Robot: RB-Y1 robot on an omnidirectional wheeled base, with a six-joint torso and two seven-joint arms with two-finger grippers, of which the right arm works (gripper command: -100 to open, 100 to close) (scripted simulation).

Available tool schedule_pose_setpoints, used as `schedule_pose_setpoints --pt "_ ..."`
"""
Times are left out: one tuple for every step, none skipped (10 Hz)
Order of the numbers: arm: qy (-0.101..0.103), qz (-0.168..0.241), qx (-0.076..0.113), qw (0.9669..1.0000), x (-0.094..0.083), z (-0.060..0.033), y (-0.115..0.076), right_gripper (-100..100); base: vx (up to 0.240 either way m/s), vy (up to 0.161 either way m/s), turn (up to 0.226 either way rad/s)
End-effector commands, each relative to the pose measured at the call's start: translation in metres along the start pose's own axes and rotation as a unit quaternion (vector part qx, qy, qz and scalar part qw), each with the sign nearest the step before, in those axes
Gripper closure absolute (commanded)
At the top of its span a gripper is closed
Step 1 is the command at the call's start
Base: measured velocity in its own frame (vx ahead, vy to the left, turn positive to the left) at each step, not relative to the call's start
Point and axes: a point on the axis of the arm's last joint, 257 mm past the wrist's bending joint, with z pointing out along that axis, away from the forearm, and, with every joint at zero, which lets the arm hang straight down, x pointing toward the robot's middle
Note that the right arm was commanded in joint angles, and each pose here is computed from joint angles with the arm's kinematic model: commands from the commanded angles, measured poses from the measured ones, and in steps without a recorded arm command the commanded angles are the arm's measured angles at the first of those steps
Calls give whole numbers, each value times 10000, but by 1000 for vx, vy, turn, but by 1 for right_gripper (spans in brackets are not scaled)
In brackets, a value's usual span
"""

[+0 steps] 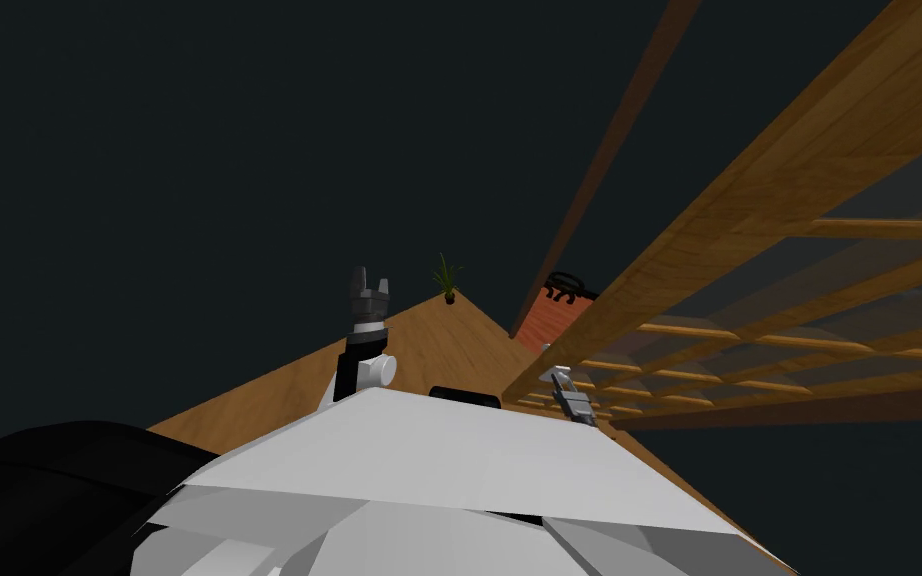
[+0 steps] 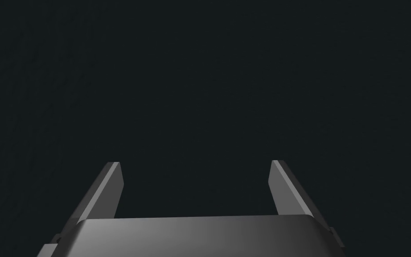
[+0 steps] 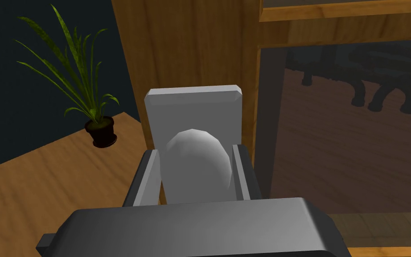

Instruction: Pull the door open

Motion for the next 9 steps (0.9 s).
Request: schedule_pose_setpoints --pt "10 4 65 10000 8 -52 -2 100 -213 -50 170" --pt "13 5 99 9999 12 -79 0 100 -206 -59 130" --pt "16 7 130 9999 15 -103 2 100 -191 -60 125" --pt "17 8 156 9999 17 -123 4 100 -168 -39 110" --pt "19 9 182 9998 20 -144 5 100 -182 -47 100" --pt "3 4 163 9999 10 -126 3 100 -83 -25 27" --pt "-6 8 194 9998 2 -159 -1 100 -141 -51 139" --pt "-4 8 207 9998 3 -174 2 100 -225 -78 195" --pt "-1 8 223 9998 5 -190 5 100 -207 -93 163"
